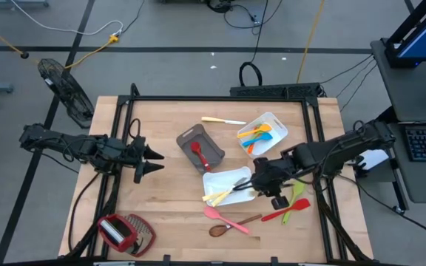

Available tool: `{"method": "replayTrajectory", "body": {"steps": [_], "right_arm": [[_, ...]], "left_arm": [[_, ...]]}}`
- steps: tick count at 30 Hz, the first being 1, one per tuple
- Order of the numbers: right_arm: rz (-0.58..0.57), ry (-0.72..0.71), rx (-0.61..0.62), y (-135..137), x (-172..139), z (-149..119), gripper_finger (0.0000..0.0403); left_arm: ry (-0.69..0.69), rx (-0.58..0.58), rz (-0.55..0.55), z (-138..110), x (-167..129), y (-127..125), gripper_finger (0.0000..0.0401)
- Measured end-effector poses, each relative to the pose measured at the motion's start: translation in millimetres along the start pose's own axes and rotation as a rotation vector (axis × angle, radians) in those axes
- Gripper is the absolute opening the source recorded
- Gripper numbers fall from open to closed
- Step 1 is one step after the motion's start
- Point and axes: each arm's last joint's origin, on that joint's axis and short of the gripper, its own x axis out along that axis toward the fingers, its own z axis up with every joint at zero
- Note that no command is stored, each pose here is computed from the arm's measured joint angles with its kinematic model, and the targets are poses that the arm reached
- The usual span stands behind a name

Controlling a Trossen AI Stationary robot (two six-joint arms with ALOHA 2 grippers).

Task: Pick & Place Kitchen Items
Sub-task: Put the yellow table knife into the bottom white bin

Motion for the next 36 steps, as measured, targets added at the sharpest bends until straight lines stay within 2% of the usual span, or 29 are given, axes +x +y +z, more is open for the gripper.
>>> {"method": "replayTrajectory", "body": {"steps": [5,11,16,25,31,36], "right_arm": [[0.028,-0.133,0.019,2.9,-6.6,15.6,0.0062],[0.040,-0.313,-0.019,2.5,-12.2,33.2,0.0062],[0.021,-0.397,-0.016,-6.9,-16.6,41.2,0.0062],[-0.010,-0.667,-0.019,-26.2,-30.6,65.2,0.0062],[-0.016,-0.697,-0.015,-42.5,-12.1,77.2,0.0063],[-0.018,-0.617,-0.021,-57.3,16.4,79.5,0.0064]], "left_arm": [[0.004,0.080,0.001,-0.4,0.0,0.2,0.0212],[0.025,0.117,0.009,-2.3,0.0,1.2,0.0212],[0.062,0.115,0.027,-5.8,-0.2,3.2,0.0212],[0.067,0.143,0.029,-6.2,-0.3,3.4,0.0212],[0.071,0.162,0.030,-6.6,-0.3,3.6,0.0212],[0.087,0.171,0.036,-8.1,-0.5,4.4,0.0212]]}}
